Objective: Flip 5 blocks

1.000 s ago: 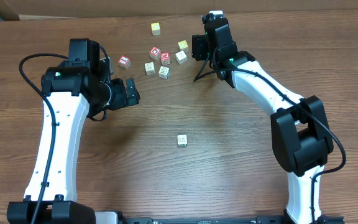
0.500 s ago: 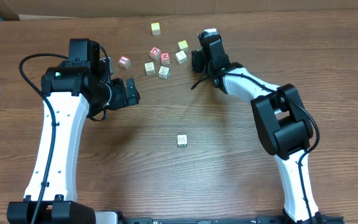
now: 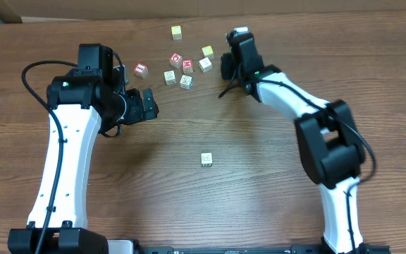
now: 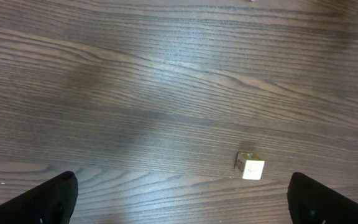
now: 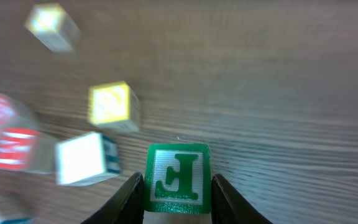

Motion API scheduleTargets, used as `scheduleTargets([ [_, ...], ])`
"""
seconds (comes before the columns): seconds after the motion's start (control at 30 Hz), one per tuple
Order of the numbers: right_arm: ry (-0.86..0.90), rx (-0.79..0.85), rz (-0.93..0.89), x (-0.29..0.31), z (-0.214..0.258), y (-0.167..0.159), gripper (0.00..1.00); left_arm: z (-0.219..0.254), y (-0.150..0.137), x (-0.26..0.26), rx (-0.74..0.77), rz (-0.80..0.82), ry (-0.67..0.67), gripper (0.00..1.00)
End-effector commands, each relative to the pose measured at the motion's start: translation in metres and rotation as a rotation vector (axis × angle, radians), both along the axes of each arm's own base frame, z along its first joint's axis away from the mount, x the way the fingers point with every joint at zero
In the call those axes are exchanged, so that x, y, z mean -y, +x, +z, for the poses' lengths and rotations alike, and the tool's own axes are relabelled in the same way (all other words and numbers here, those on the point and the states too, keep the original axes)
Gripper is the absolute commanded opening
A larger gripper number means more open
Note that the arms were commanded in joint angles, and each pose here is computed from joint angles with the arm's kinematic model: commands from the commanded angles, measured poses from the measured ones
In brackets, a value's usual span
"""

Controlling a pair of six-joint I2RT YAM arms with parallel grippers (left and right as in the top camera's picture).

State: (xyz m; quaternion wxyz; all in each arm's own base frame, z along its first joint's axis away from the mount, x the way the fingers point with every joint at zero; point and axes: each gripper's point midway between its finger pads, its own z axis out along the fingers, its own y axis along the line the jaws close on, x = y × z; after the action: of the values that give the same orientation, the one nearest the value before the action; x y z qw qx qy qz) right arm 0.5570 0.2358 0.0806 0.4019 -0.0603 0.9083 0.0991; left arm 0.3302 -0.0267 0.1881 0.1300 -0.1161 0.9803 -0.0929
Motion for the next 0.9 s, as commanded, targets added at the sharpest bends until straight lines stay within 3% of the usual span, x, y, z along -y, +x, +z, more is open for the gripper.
scheduleTargets([
  [0.0,0.084,0.133,0.020,0.001,0.112,-0.010,0.33,0.006,0.005,-0.001,0.022,0.002,0.004,1.00],
  [0.2,0.195,0.012,0.162,-0.007,0.168,-0.078,0.33,0.006,0.005,-0.001,0.022,0.002,0.004,1.00],
  [0.33,0.254,-0.139,0.164,-0.006,0.169,-0.118,0.33,0.006,0.005,-0.001,0.022,0.002,0.004,1.00],
  [0.6,0.173,-0.522,0.054,0.010,0.089,-0.187,0.28,0.006,0.005,-0.001,0.022,0.002,0.004,1.00],
  [0.87,0.104,-0.675,0.089,-0.013,0.004,-0.249,0.28,0.006,0.005,-0.001,0.022,0.002,0.004,1.00],
])
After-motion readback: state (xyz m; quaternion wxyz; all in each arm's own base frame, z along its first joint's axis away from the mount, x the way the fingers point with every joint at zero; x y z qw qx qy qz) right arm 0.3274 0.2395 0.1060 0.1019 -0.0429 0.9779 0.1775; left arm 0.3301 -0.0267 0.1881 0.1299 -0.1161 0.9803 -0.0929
